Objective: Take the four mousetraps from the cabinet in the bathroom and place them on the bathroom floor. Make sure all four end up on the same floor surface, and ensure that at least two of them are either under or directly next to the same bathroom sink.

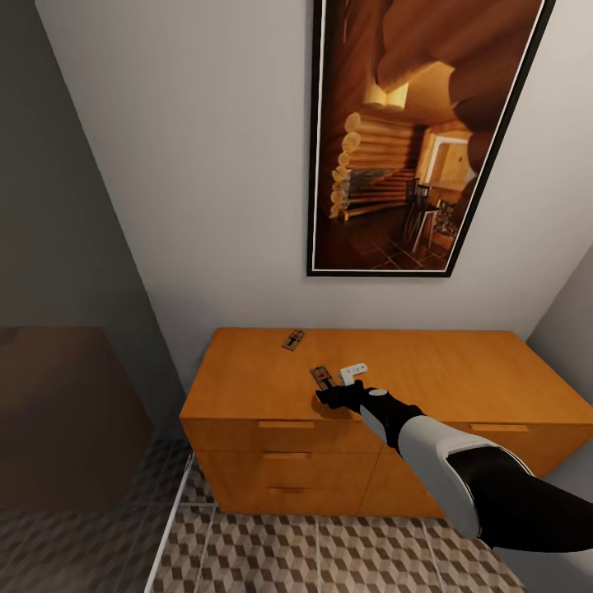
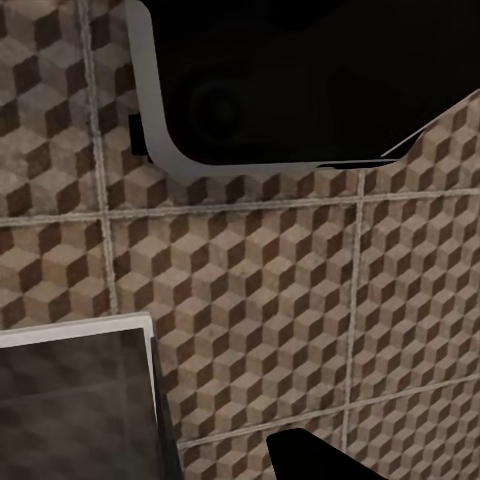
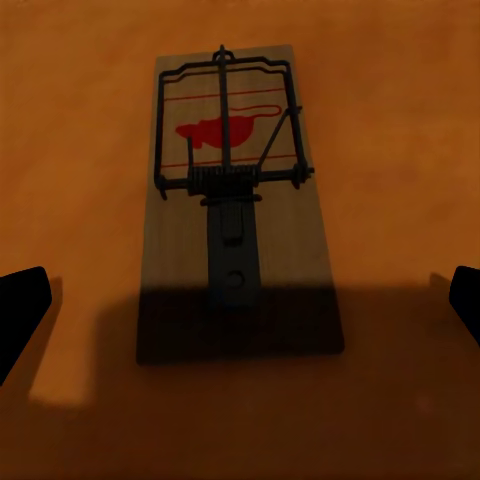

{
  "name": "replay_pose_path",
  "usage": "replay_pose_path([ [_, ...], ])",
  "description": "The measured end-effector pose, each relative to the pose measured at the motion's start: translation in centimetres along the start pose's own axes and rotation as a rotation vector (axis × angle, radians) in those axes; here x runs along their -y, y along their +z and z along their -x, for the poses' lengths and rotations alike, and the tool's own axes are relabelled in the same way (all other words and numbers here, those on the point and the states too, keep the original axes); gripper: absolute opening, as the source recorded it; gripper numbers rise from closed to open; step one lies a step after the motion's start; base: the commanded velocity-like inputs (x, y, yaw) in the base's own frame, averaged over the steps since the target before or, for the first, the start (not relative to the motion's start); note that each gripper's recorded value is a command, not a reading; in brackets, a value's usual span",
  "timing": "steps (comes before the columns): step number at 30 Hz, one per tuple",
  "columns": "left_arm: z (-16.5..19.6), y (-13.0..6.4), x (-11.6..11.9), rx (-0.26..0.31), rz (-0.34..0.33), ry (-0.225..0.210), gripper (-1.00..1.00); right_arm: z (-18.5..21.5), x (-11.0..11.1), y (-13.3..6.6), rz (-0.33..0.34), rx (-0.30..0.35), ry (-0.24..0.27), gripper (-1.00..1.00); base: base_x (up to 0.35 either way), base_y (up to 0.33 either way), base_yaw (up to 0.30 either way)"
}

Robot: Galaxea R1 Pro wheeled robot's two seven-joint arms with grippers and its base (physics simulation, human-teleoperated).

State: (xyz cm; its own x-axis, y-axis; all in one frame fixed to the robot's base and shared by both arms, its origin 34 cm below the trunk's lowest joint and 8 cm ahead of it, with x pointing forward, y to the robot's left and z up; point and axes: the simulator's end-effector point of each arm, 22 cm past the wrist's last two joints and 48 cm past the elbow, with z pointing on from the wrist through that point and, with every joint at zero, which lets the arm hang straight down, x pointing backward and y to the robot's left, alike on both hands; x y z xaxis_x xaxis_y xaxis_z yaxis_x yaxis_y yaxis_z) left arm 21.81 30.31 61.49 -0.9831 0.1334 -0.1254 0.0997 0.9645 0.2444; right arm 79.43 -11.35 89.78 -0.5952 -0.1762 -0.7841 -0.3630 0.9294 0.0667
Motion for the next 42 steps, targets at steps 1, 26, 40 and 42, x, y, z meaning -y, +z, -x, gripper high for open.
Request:
replay_pose_path([
  [1,0.02,0.00,0.00,0.000,0.000,0.000,1.00,0.00,0.00,0.00,0.000,0.000,0.000,1.00,0.000,0.000,0.000],
  [26,0.01,0.00,0.02,0.000,0.000,0.000,1.00,0.00,0.00,0.00,0.000,0.000,0.000,1.00,0.031,0.014,0.000],
  [40,0.02,0.00,0.01,0.000,0.000,0.000,1.00,0.00,0.00,0.00,0.000,0.000,0.000,1.00,0.001,0.001,0.000],
  [42,0.02,0.00,0.01,0.000,0.000,0.000,1.00,0.00,0.00,0.00,0.000,0.000,0.000,1.00,0.000,0.000,0.000],
])
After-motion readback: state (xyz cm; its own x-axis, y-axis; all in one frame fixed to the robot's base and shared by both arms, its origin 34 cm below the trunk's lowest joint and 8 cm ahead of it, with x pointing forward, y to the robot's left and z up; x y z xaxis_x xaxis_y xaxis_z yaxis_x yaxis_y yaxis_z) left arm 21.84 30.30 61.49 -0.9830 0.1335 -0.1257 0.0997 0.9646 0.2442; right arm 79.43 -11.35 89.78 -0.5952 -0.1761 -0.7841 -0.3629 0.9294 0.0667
